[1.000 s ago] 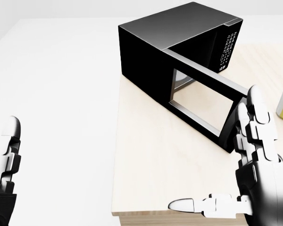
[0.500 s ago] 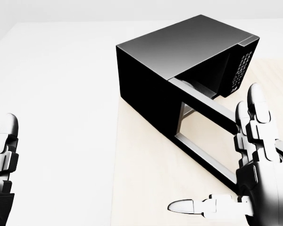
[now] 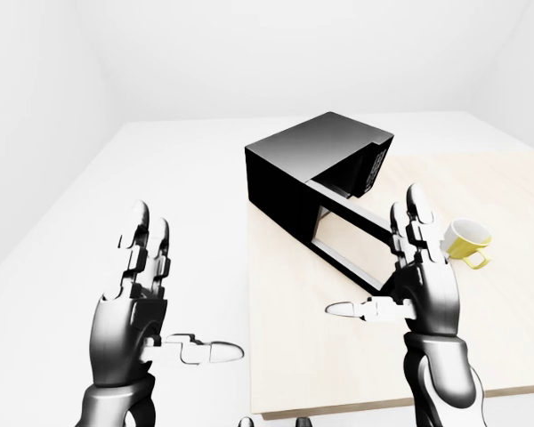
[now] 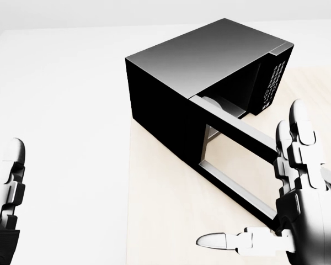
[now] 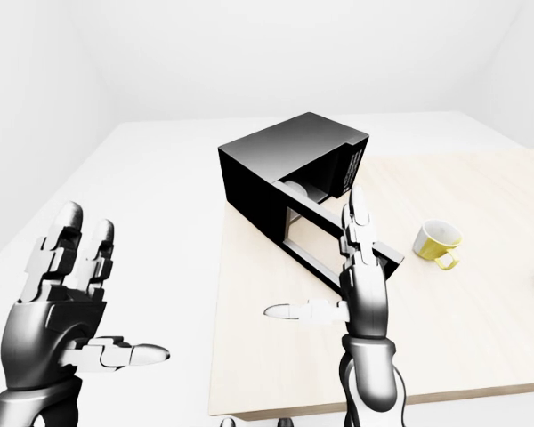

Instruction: Close the microwave.

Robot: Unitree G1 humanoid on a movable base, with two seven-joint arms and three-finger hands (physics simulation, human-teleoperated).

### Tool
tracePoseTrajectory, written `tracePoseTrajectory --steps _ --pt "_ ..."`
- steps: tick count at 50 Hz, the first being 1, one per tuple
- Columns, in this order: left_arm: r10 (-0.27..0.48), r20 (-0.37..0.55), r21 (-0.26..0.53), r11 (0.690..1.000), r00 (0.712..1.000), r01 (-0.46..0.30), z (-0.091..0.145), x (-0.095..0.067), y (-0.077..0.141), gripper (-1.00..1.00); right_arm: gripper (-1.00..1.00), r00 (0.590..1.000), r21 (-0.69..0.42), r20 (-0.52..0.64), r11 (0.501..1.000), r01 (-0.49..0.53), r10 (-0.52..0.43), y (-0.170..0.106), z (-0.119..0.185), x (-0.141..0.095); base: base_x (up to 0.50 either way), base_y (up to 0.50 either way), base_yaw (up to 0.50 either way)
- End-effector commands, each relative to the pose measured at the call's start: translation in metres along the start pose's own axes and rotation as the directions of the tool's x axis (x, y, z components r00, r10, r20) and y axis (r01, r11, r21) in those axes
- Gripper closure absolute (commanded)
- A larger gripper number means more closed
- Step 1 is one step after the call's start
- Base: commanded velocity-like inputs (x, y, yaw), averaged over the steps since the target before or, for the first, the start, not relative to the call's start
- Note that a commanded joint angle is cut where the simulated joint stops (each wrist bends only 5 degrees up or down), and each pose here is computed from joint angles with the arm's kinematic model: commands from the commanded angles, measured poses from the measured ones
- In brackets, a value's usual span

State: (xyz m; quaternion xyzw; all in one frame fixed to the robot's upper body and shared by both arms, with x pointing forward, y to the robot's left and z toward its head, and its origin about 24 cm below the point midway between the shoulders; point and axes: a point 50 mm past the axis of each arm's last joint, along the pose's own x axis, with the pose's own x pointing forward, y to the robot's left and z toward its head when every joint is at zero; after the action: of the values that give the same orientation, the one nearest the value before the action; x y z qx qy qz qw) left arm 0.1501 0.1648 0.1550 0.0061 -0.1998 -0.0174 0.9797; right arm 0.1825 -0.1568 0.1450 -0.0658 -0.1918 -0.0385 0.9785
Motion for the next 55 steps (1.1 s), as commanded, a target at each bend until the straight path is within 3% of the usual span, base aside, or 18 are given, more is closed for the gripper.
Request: tracePoseTrajectory --steps 1,15,41,55 --pt "-0.001 -0.013 -0.014 1.0 1.0 0.001 -0.003 -0.001 0.0 -1.0 -1.0 1.0 -0.001 -0.004 1.0 -0.003 0.003 0.0 -0.001 -0.001 0.0 0.0 0.0" --pt "-0.005 -0.019 -0.009 1.0 1.0 0.004 -0.004 0.0 -0.001 -1.0 -1.0 0.996 0.007 -0.07 0.998 -0.056 0.056 0.016 -0.014 -0.004 0.0 0.0 0.0" --pt "-0.012 -0.031 -0.005 1.0 0.999 0.012 -0.006 -0.001 -0.002 -1.0 -1.0 0.952 0.014 -0.288 0.995 -0.103 0.103 0.041 -0.092 0.004 0.0 0.0 0.0" --pt "-0.011 -0.035 -0.003 1.0 0.999 0.011 -0.008 0.0 -0.002 -1.0 -1.0 0.947 0.012 -0.308 0.995 -0.097 0.096 0.042 -0.101 0.006 0.0 0.0 0.0"
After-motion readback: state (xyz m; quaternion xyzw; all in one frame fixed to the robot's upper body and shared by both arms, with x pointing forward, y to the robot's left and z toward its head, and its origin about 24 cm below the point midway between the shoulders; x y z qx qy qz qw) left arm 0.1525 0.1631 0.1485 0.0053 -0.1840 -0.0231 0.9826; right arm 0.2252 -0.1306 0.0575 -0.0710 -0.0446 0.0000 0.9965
